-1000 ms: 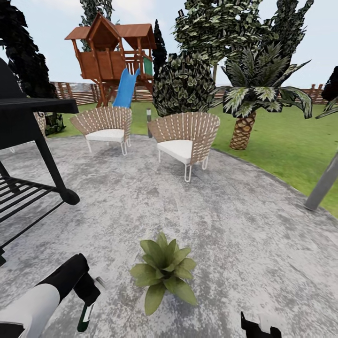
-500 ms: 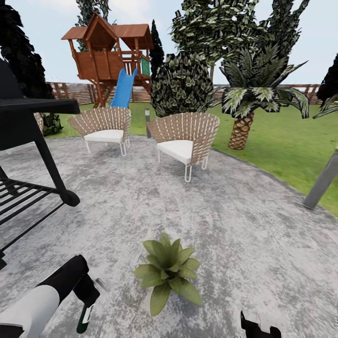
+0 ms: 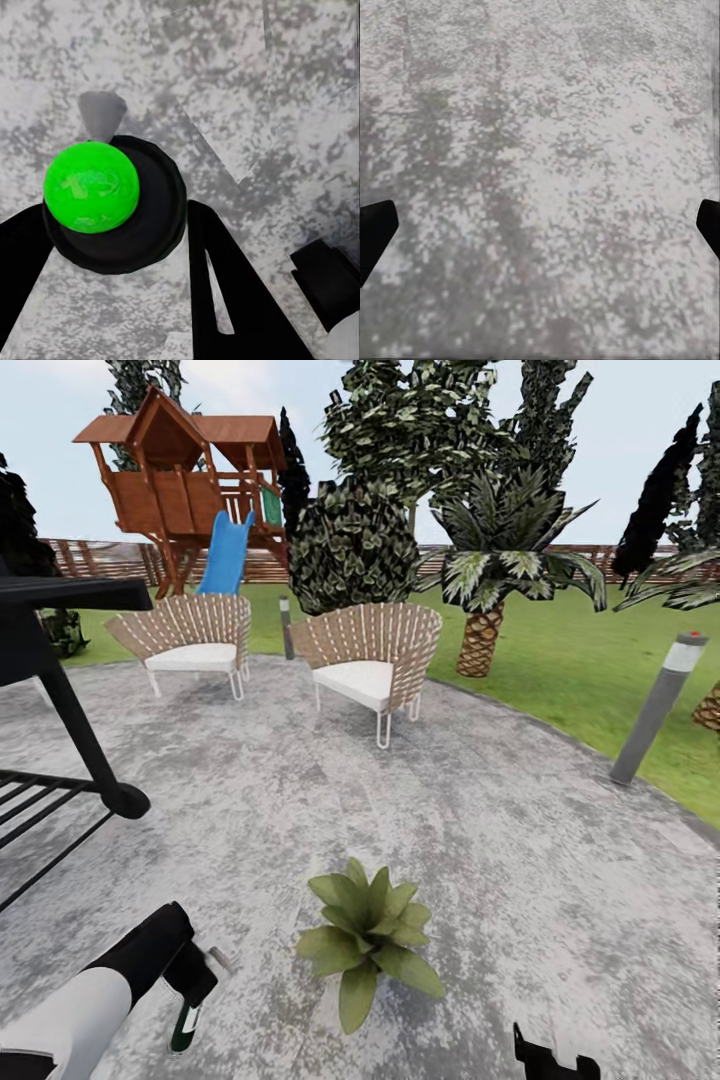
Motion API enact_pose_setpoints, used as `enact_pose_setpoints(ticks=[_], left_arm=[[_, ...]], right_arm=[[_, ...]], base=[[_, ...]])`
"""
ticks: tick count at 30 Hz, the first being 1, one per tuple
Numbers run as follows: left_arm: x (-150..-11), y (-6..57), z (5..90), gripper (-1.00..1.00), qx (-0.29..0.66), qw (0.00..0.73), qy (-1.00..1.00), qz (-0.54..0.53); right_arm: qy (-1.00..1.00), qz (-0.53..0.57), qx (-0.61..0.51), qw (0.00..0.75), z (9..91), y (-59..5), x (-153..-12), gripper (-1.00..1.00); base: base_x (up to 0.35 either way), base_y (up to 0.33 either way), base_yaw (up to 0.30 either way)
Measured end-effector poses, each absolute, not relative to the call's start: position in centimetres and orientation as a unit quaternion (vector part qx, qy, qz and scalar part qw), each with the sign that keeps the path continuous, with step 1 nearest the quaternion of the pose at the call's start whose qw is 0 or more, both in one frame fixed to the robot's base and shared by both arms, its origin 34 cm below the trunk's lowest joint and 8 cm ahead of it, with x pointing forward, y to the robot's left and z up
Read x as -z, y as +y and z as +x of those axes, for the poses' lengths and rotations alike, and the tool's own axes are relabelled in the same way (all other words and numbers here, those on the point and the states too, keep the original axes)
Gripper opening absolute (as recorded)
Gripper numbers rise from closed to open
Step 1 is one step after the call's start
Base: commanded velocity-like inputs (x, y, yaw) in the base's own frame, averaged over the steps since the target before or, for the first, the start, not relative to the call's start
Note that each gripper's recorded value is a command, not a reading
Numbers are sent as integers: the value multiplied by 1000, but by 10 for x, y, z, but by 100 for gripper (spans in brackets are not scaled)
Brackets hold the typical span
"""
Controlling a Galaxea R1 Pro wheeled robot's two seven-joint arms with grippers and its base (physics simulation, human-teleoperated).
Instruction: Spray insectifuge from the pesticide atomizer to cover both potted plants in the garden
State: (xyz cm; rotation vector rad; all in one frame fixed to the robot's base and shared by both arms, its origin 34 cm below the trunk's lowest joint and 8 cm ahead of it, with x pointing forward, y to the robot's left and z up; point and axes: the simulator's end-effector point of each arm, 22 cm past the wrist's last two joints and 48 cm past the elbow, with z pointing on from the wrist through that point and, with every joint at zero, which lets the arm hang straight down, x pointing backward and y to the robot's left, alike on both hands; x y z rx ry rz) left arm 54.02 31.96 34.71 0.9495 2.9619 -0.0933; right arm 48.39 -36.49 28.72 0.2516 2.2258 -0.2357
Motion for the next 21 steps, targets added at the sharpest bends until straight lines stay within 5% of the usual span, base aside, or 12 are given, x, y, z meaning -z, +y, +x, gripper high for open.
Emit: enact_pose_setpoints(ticks=[7, 21], left_arm=[[-345, 289, 544, -100, 49, 31, 942, 329], [-344, 279, 544, -100, 53, 33, 941, 332]], right_arm=[[892, 98, 98, 430, 483, -371, -288, 100], [891, 102, 98, 431, 484, -370, -289, 100]], base=[[125, 210, -11], [5, 5, -81]])
